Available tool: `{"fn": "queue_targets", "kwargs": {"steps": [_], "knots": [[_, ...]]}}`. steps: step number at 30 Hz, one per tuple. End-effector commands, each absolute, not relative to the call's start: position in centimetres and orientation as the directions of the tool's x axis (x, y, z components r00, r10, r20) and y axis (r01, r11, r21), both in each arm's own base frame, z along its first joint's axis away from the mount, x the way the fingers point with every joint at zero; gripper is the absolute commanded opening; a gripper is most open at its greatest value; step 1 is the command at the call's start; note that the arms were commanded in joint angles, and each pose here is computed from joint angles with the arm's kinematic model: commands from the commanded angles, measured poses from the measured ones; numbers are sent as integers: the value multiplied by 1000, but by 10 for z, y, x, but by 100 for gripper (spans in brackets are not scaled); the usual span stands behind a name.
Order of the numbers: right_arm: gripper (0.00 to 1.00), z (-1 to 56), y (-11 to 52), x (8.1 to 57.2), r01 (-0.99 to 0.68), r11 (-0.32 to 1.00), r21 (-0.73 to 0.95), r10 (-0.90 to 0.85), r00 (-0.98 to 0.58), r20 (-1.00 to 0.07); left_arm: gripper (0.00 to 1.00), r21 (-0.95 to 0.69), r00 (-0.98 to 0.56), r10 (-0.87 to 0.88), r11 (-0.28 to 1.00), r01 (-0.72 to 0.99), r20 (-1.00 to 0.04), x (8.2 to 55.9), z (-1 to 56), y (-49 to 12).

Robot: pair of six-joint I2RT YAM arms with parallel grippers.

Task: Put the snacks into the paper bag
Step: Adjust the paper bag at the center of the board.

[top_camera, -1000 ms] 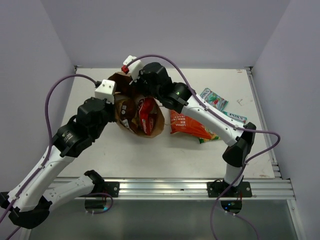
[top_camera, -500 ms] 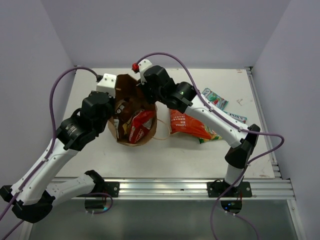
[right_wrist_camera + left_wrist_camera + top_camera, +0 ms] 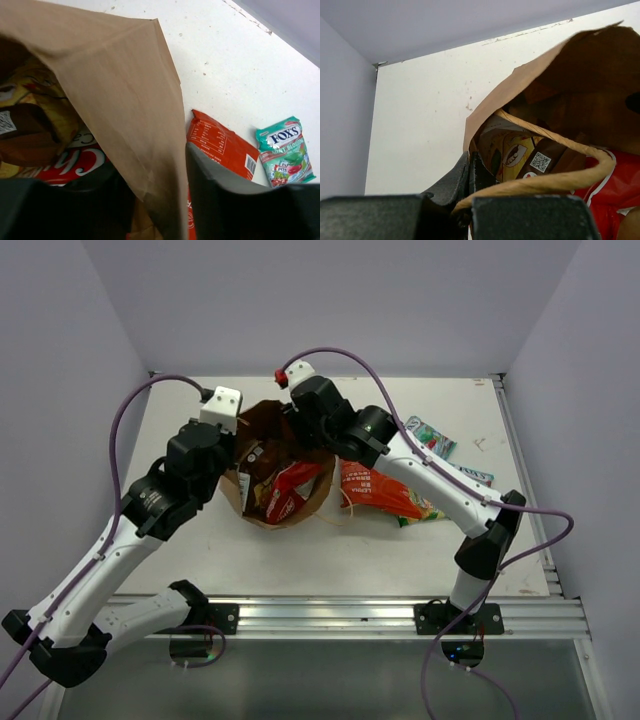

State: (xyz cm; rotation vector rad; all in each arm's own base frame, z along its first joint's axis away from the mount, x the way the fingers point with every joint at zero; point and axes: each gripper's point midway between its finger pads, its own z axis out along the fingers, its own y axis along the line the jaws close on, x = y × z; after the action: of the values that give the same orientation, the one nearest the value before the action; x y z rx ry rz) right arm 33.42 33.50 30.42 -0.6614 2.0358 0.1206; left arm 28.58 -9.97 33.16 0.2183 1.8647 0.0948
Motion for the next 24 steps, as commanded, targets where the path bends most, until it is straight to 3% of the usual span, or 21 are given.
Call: {"fn": "queue_targets", "kwargs": {"steps": [1, 10, 15, 18, 24], "knots": [[50, 353, 320, 328, -495, 851, -175, -364, -315, -877, 0, 184, -178, 208, 972, 143, -962, 291, 352, -105], [77, 409, 311, 288, -634, 763, -121, -304, -189, -934, 0, 216, -142, 245, 958, 190, -959, 297, 356, -116], [98, 403, 281, 269, -630, 765, -134, -296, -158, -942, 0, 228, -154, 261, 953, 200, -953, 303, 354, -121], [99, 408, 251, 262, -581, 798, -161, -281, -122, -952, 0, 235, -161, 270, 950, 204, -949, 305, 353, -123], [99, 350, 200, 249, -528, 789, -313, -453, -156, -878, 0, 248, -173, 286, 946, 209, -943, 312, 349, -125]]}}
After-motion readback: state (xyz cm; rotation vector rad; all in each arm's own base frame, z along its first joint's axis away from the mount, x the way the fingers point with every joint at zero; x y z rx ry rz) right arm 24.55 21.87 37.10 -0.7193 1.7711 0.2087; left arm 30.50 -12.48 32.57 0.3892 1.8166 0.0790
